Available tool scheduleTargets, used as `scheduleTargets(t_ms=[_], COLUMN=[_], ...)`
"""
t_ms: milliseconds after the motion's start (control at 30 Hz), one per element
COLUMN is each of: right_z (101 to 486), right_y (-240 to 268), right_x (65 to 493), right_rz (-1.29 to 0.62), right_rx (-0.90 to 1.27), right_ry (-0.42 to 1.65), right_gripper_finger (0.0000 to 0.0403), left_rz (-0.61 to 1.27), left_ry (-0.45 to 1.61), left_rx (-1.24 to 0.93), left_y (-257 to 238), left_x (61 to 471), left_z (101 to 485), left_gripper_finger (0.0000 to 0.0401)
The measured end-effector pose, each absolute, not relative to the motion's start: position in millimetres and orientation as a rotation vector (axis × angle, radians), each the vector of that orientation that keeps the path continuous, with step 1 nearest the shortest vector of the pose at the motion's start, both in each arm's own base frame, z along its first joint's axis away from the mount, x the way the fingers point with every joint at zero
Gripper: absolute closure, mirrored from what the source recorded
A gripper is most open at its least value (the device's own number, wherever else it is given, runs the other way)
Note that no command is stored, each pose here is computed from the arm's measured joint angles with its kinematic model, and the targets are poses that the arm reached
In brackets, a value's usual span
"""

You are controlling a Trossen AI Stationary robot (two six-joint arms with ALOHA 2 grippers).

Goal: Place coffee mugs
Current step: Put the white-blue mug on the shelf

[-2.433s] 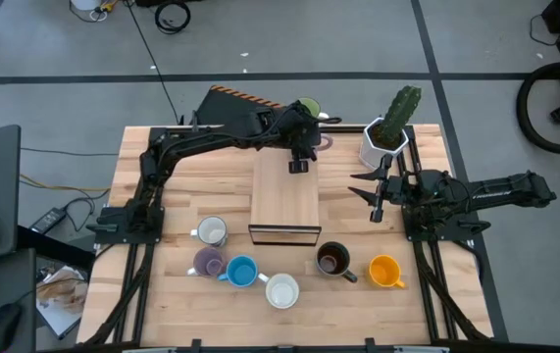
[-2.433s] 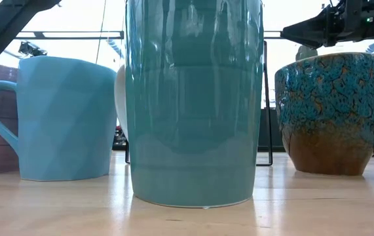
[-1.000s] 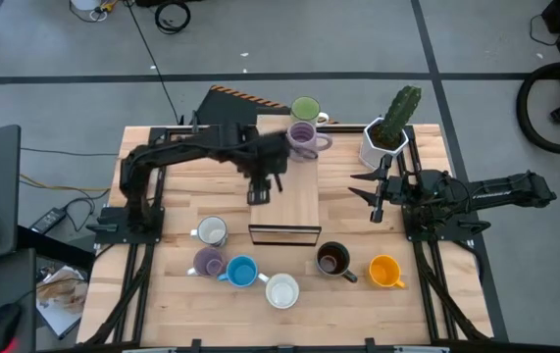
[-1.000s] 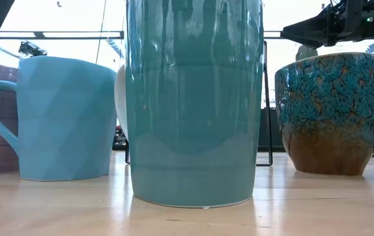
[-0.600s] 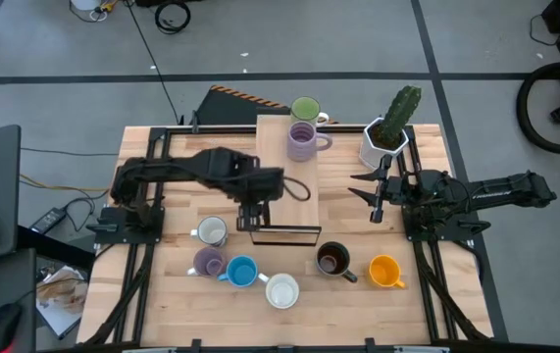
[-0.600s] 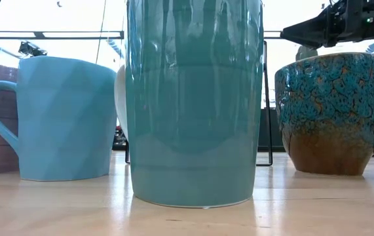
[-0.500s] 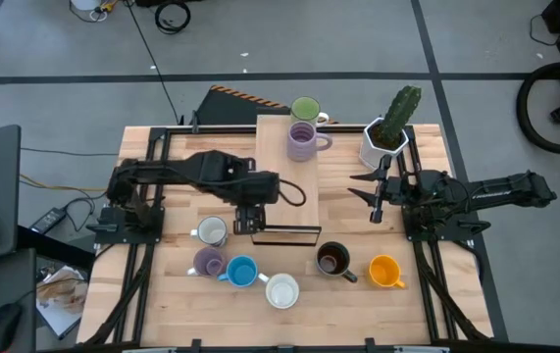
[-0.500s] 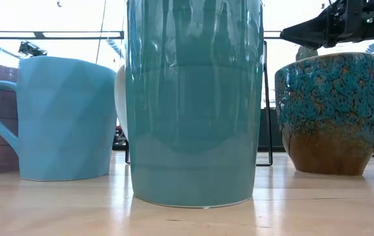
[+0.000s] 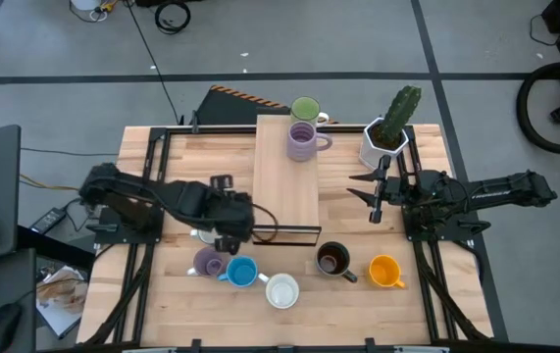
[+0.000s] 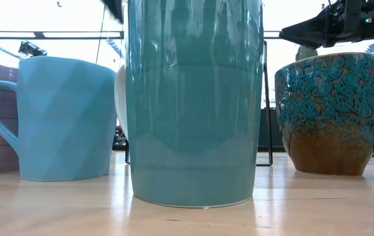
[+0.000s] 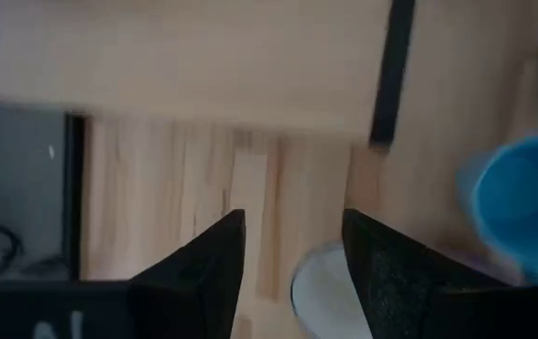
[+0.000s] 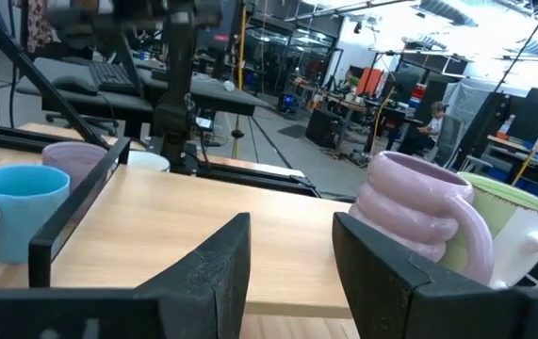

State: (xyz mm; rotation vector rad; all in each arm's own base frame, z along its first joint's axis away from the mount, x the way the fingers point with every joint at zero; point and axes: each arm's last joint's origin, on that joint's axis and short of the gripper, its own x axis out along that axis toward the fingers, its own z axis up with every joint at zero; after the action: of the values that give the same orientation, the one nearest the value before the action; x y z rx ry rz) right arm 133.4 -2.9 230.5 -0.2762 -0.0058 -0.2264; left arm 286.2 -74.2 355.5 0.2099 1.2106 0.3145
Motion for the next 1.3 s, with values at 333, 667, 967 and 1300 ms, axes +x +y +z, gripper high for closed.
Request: scheduleTargets(t_ms=[333,667,967,1300], right_z=[233,235,235,235], right_y=[-3,-3,-3,-3], right_x=[134,134,134,134], right_rz=[-0.218,-0.224,-0.226,-0.224], right_rx=[-0.295,-0.324,-0.327,-0.312], right_ry=[-0.034,-0.045,-0.052,-0.049], right_gripper_finger=[0.0245,0.0245,0.0245,0.0245], left_rz=[0.313,0.099,0.049,-0.077], left_ry=[1.193,1.332,1.324,1.340], left_rx=[-0.076,-0.215,-0.050,0.231], left_y=[-56,-82,-89,-95], left_x=[221,215,210,202], left_z=[328,286,271,251], left_gripper_finger=[0.0248,0.0253,0.0253,0.0253])
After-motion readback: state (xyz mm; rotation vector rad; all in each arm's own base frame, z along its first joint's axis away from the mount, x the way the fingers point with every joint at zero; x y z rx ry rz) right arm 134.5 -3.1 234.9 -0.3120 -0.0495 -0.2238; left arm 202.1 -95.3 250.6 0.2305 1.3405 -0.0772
